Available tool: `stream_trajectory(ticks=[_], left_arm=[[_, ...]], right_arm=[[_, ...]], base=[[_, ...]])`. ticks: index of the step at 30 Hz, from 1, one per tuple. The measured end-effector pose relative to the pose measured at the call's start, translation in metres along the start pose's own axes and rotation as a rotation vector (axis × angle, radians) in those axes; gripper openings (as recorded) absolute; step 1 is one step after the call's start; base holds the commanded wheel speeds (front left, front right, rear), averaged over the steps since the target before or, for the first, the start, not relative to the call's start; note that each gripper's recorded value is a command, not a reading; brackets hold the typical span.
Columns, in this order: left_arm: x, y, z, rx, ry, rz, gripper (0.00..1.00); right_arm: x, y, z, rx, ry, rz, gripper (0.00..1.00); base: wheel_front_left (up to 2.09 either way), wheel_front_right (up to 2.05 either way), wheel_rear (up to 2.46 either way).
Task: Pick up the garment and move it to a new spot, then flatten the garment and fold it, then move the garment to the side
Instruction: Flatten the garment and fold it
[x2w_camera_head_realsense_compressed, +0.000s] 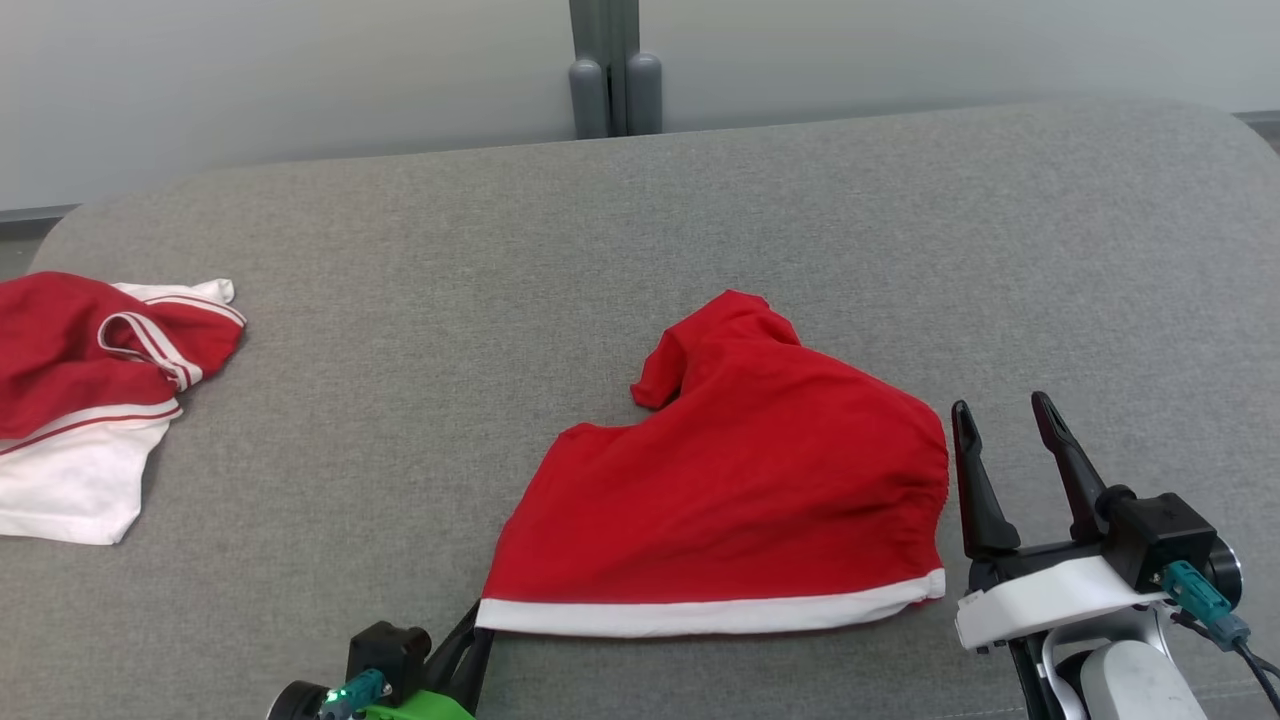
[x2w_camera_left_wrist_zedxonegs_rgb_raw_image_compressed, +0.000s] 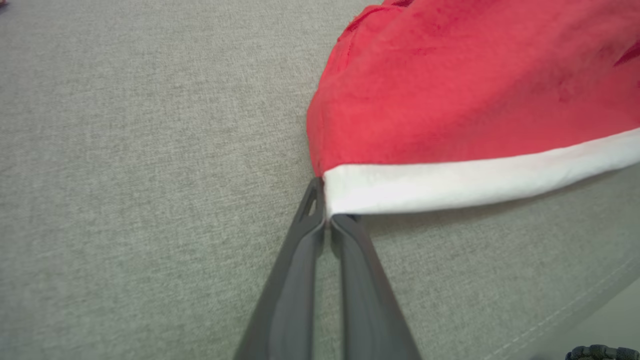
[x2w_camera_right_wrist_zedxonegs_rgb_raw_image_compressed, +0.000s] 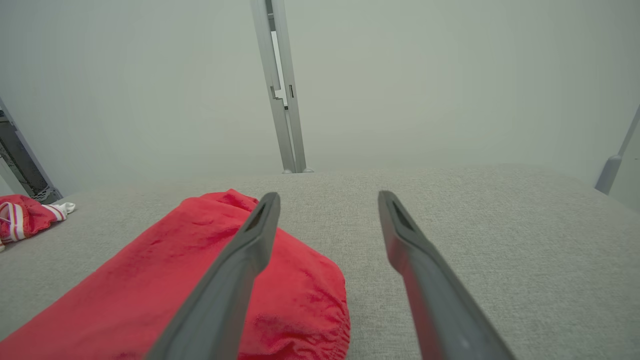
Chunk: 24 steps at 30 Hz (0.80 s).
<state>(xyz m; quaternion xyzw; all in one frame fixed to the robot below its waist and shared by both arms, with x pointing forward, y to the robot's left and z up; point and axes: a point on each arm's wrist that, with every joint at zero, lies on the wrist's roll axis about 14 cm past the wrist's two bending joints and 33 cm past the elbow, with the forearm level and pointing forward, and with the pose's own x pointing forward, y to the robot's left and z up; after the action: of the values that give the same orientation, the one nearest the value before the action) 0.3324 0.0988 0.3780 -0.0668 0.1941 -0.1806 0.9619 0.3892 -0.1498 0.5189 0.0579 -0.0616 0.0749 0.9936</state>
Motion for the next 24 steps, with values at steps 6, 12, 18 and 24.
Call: stream_trajectory(ticks=[6,12,18,24], left_arm=[[-0.004,0.012,0.029,-0.022,-0.102,0.062,1.0],[-0.022,0.041,0.073,-0.037,-0.258,0.173,1.0],[-0.041,0.065,0.107,-0.021,-0.378,0.254,1.0],[-0.06,0.081,0.13,0.001,-0.46,0.316,1.0]], right_arm=[[0.003,0.009,0.004,0.004,-0.011,0.026,1.0],[-0.002,0.011,0.013,-0.002,-0.035,0.03,1.0],[-0.007,0.014,0.021,-0.012,-0.055,0.038,1.0],[-0.008,0.024,0.026,-0.019,-0.07,0.066,1.0]], base=[[0.0,0.0,0.0],[0.0,0.0,0.0],[0.0,0.0,0.0],[0.0,0.0,0.0]])
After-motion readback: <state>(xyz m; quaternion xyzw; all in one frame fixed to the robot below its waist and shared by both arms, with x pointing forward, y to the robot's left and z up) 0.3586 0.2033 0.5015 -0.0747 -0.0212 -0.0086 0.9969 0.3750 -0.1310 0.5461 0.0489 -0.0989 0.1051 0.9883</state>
